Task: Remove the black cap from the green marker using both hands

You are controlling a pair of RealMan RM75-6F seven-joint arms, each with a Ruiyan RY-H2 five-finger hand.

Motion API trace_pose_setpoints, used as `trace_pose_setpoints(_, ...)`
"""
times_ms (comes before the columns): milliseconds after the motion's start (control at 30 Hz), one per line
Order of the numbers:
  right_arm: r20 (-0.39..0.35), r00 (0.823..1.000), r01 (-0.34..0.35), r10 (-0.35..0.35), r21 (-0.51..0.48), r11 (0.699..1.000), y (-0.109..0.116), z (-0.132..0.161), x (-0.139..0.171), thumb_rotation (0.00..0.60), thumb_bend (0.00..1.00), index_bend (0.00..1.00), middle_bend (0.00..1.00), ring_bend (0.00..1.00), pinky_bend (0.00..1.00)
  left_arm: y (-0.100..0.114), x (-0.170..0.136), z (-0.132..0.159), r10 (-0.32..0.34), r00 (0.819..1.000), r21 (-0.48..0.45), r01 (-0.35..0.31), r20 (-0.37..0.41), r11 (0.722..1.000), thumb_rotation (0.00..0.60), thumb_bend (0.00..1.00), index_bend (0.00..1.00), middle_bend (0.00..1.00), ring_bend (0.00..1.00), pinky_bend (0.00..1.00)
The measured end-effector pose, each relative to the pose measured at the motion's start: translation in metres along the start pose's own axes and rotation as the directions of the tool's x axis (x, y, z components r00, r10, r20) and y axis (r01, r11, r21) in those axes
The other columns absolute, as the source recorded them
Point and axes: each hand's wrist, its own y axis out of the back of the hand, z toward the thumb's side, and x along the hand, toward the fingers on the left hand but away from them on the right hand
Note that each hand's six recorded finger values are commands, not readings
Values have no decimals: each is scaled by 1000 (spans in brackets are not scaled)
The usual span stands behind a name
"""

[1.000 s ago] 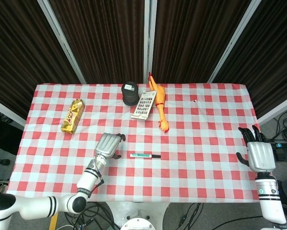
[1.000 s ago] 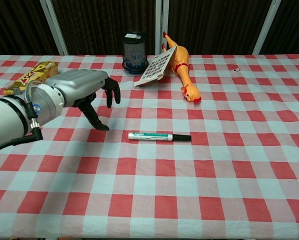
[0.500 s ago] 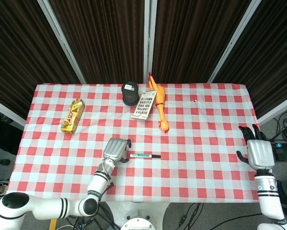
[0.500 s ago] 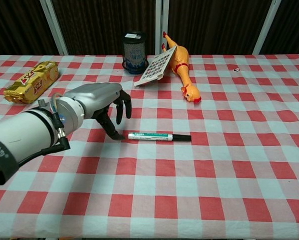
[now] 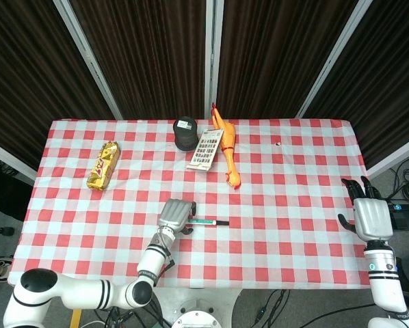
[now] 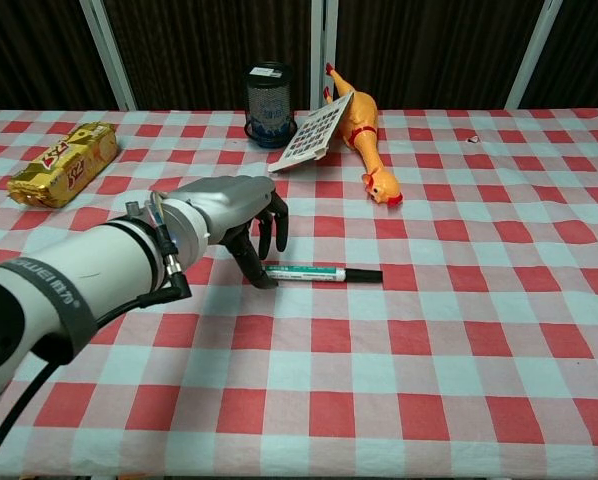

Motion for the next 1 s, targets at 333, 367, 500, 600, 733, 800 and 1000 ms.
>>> trace_pose_setpoints(333, 13, 1000, 2, -2, -6, 1000, 1, -7, 1, 600, 155, 142, 167, 0, 202, -4, 7, 6, -7, 1000, 3, 7, -13, 1000, 600, 212, 481, 518, 1000, 1000)
trace_pose_setpoints(367, 14, 1000, 2, -2, -7, 1000, 1, -8, 1, 600, 155, 142, 167, 0, 202, -5, 7, 6, -7, 1000, 5, 7, -13, 1000, 600, 213, 481, 518, 1000, 1000)
trace_pose_setpoints(500, 15, 1000, -4, 4, -12, 1000, -1, -10, 2, 600, 155, 142, 167, 0, 202, -7, 9, 3, -10, 1000, 15, 10, -23, 1000, 600, 219, 490, 525, 1000, 1000)
trace_pose_setpoints(600, 15, 1000, -8, 8, -13, 1000, -3, -11, 2, 600, 155, 142, 167, 0, 202, -8, 11, 0, -8, 999, 28, 8, -34, 1000, 600, 223, 503, 534, 1000, 1000)
trace_pose_setpoints(733, 19, 1000, -8, 8, -15, 1000, -3, -13, 3, 600, 155, 142, 167, 0, 202, -10, 12, -4, 2, 999, 53, 0, -40, 999, 600, 252, 516, 547, 1000, 1000)
trace_pose_setpoints(800, 19, 1000, -9, 9, -16, 1000, -3, -14, 3, 600, 155, 142, 167, 0, 202, -11, 13, -5, 3, 999, 51, -1, -44, 999, 600, 261, 518, 550, 1000, 1000)
trace_pose_setpoints(1000, 16, 1000, -13, 13, -18, 1000, -5, -13, 2, 600, 155, 143, 167, 0, 202, -13, 13, -6, -1, 999, 46, 3, -45, 999, 600, 278, 540, 570, 1000, 1000)
